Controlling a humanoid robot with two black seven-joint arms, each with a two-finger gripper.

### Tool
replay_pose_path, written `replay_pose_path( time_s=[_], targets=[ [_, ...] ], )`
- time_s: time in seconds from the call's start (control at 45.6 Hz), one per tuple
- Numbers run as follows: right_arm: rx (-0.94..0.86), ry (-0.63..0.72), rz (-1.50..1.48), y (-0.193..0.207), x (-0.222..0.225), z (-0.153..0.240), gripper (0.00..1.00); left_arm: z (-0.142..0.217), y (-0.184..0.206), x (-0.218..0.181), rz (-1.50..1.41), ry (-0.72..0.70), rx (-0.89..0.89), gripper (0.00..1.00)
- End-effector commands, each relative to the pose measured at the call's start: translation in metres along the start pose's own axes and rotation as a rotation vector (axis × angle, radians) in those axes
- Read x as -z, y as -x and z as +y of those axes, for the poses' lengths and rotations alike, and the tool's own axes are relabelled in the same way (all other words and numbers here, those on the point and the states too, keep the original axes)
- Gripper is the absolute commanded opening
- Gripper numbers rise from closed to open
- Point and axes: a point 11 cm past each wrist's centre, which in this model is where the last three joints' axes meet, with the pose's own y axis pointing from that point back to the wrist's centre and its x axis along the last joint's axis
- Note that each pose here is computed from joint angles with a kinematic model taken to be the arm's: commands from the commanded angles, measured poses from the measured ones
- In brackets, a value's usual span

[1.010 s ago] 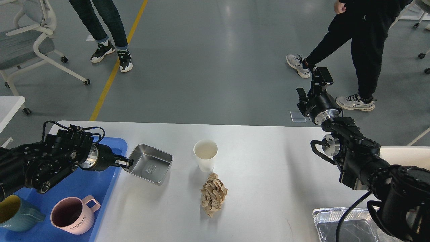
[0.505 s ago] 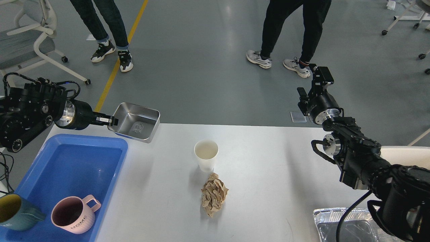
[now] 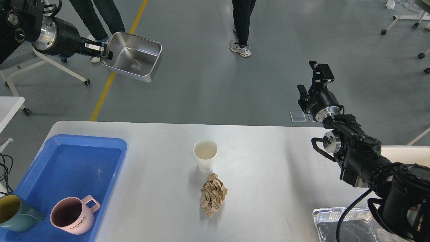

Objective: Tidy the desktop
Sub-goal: 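Lower the steel tray into the blue tray with the left gripper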

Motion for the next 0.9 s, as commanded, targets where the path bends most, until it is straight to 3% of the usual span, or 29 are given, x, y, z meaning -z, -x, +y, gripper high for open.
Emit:
replay_pose_path(
  time_s=[0.0,0.263,0.373,0.878],
  targets=[
    [0.001,-0.002,0.0,0.0,0.001,-0.001,1.0,0.02,0.002,0.025,0.036,-0.05,-0.005,0.0],
    [0.008,-0.013,0.0,0.004,0.007,-0.004,1.0,0.069,0.039,0.105,0.162,-0.192,-0.024,0.0],
    [0.017,-0.011,-0.006,0.009,0.005,-0.005,1.0,0.085,0.079,0.147,0.231,-0.261,-0.025,0.0],
    [0.011,-0.005,-0.004,0.005,0.002,-0.002,1.0,0.026,0.215,0.181,0.362,-0.273,0.035,0.0]
  ],
)
